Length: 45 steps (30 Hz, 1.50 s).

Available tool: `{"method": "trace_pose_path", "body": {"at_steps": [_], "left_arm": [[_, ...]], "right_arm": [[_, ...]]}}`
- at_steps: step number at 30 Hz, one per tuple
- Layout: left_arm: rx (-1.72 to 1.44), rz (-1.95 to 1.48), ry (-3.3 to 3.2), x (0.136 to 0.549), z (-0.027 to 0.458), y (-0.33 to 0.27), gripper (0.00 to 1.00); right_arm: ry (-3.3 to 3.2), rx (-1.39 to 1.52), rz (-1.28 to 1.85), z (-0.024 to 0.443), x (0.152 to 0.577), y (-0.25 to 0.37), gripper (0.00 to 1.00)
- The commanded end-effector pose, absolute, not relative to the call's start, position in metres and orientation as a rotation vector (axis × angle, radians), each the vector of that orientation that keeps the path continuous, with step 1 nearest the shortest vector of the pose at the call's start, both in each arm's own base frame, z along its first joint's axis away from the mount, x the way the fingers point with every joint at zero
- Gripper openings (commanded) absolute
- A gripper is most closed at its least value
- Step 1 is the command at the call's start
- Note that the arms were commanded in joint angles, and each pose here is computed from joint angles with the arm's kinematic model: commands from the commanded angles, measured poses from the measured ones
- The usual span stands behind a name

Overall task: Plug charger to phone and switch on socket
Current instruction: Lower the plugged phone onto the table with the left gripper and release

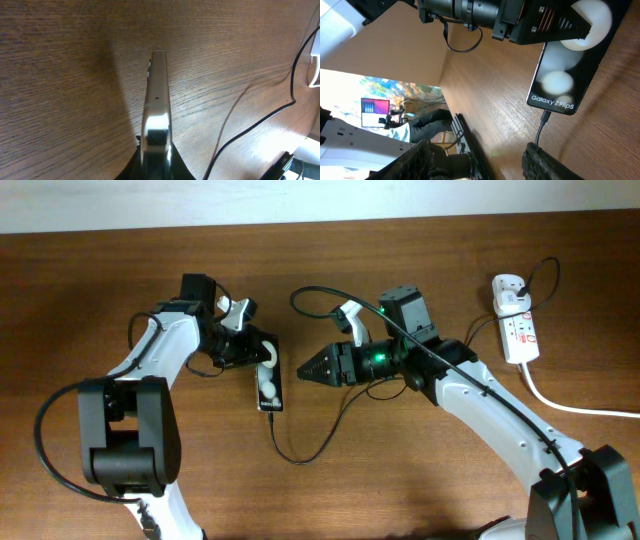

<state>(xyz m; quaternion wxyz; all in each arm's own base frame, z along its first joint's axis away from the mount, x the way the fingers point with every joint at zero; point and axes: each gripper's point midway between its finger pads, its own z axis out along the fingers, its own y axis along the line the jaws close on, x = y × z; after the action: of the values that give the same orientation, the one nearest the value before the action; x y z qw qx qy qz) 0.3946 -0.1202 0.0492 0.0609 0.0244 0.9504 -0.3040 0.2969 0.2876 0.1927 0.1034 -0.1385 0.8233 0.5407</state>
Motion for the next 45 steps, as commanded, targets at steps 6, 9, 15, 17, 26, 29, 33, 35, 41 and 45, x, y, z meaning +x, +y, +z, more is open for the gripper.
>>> {"method": "trace_pose_path", "body": {"at_steps": [6, 9, 15, 17, 26, 29, 33, 35, 41, 45], "left_arm": [[0.052, -0.936, 2.886, 0.382, 0.042, -0.120, 0.03], [0.049, -0.938, 2.893, 0.379, 0.038, -0.120, 0.03], [0.045, -0.938, 2.891, 0.380, 0.038, -0.120, 0.15], [0.045, -0.938, 2.891, 0.380, 0.038, -0.120, 0.19], [0.045, -0.924, 2.895, 0.380, 0.037, -0.119, 0.40], [0.041, -0.876, 2.907, 0.381, 0.034, -0.114, 0.52], [0.041, -0.868, 2.909, 0.381, 0.034, -0.113, 0.59], [0.033, -0.805, 2.930, 0.380, 0.030, -0.107, 0.63], [0.028, -0.730, 2.946, 0.381, 0.025, -0.099, 0.66], [0.023, -0.714, 2.935, 0.387, 0.033, -0.096, 0.77]], "right_arm": [[2.413, -0.431, 1.576, 0.195, 0.300, 0.290, 0.62], [2.413, -0.431, 1.576, 0.195, 0.300, 0.290, 0.62], [2.416, -0.430, 1.577, 0.195, 0.300, 0.290, 0.63], [2.422, -0.427, 1.577, 0.194, 0.300, 0.290, 0.63], [2.425, -0.425, 1.577, 0.194, 0.299, 0.290, 0.63], [2.425, -0.425, 1.577, 0.194, 0.299, 0.290, 0.63], [2.425, -0.425, 1.577, 0.194, 0.299, 0.290, 0.63], [2.428, -0.424, 1.577, 0.194, 0.299, 0.289, 0.63], [2.434, -0.418, 1.571, 0.193, 0.299, 0.289, 0.63], [2.549, -0.354, 1.369, 0.165, 0.303, 0.274, 0.63]]}}
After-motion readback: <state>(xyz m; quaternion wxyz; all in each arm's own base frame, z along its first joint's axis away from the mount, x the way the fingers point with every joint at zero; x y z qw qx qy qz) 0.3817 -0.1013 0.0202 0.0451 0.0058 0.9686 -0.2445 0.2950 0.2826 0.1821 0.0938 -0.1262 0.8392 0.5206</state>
